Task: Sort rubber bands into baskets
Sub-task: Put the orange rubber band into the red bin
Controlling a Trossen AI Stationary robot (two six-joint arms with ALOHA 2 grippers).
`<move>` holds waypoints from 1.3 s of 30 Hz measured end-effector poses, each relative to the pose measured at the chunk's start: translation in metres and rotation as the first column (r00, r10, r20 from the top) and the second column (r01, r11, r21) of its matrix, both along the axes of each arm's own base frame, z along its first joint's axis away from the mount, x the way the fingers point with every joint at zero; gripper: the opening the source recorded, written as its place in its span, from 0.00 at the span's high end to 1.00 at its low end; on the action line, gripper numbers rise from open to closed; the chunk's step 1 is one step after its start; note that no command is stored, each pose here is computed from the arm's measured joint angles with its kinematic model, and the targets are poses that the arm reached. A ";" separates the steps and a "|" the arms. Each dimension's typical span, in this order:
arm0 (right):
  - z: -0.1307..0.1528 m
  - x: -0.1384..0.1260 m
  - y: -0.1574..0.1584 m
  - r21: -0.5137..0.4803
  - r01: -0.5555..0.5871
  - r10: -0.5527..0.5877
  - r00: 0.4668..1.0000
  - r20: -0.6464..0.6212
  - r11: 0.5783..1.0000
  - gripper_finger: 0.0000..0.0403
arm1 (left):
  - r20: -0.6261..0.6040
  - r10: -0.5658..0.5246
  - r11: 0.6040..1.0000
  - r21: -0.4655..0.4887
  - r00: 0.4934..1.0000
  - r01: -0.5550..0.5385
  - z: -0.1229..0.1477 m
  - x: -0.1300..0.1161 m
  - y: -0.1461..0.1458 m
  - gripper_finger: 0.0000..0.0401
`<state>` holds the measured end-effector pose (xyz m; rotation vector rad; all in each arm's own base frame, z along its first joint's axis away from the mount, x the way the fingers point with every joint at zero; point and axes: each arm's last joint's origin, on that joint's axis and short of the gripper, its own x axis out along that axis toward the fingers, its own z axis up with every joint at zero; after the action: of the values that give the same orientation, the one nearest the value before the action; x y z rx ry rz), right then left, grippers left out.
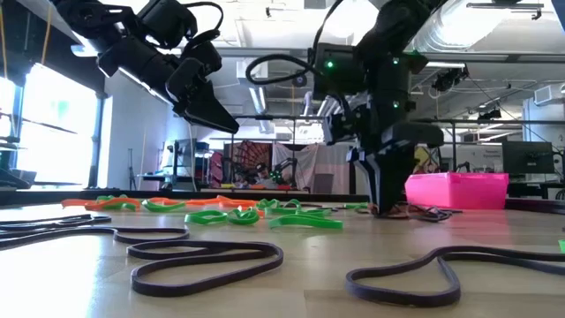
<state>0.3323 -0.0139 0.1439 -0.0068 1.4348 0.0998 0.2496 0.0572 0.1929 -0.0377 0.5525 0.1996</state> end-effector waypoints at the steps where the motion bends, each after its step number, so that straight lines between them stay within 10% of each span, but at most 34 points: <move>1: 0.002 0.000 0.001 0.000 0.005 -0.005 1.000 0.002 1.000 0.88 | 0.000 0.000 1.000 0.000 1.000 0.000 0.000 0.000 0.000 0.74; 22: 0.043 -0.007 0.028 -0.013 0.329 -0.319 0.923 0.214 0.944 0.99 | 0.024 0.000 1.000 0.005 1.000 0.000 0.002 0.001 0.000 0.74; 39: 0.000 -0.011 0.047 0.174 0.580 -0.531 0.530 0.661 0.796 1.00 | 0.050 0.000 1.000 0.011 0.999 0.000 0.004 0.003 0.001 0.74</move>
<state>0.3214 0.0336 0.1439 0.3379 0.6209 -0.4585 0.2521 0.0578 0.1972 -0.0318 0.5017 0.2011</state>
